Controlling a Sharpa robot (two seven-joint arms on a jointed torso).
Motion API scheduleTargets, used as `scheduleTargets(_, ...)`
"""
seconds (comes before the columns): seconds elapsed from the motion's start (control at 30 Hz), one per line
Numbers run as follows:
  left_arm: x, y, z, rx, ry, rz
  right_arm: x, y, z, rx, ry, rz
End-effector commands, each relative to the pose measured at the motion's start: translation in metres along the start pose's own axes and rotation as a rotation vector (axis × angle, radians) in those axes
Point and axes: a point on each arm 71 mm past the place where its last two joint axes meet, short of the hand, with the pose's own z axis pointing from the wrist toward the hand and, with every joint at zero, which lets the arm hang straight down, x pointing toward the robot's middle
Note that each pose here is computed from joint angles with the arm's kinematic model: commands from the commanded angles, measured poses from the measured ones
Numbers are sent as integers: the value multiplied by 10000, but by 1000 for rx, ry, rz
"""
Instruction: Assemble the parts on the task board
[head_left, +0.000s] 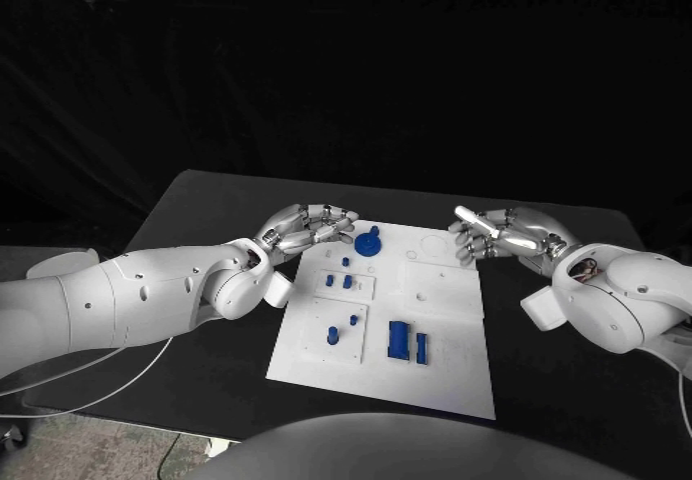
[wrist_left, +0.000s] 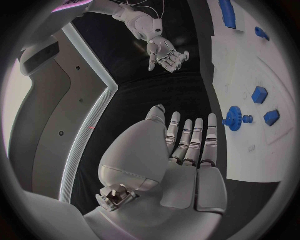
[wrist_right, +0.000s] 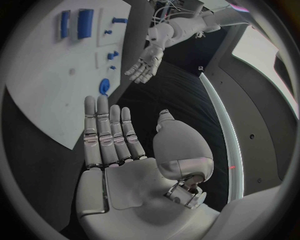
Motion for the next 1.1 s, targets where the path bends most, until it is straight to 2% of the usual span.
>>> scheduleTargets(0.03,14,-60,-4,112,-25,60,-110,91,10,-288,-55,147)
scheduleTargets(0.27,15,-103,-41,200,-65,211,-79,-78,44,-409,-34,43)
scheduleTargets(0.5,28,-116,-49,233,-71,301,-1,-220,58,-426,-16,3)
scheduleTargets(0.53,-14,-18,-41,92,-79,201,-31,-255,78,-332,-45,45)
scheduleTargets(0.73,1,-68,-9,95,-125,188,-18,-211,131,-333,-86,79)
scheduleTargets(0.93,45,-216,71,93,-259,143,30,-94,279,-319,-206,181)
scheduleTargets(1.0,70,-297,107,84,-332,113,64,-37,354,-302,-270,239)
scheduleTargets(1.1,101,-392,141,67,-418,74,104,15,427,-278,-334,299)
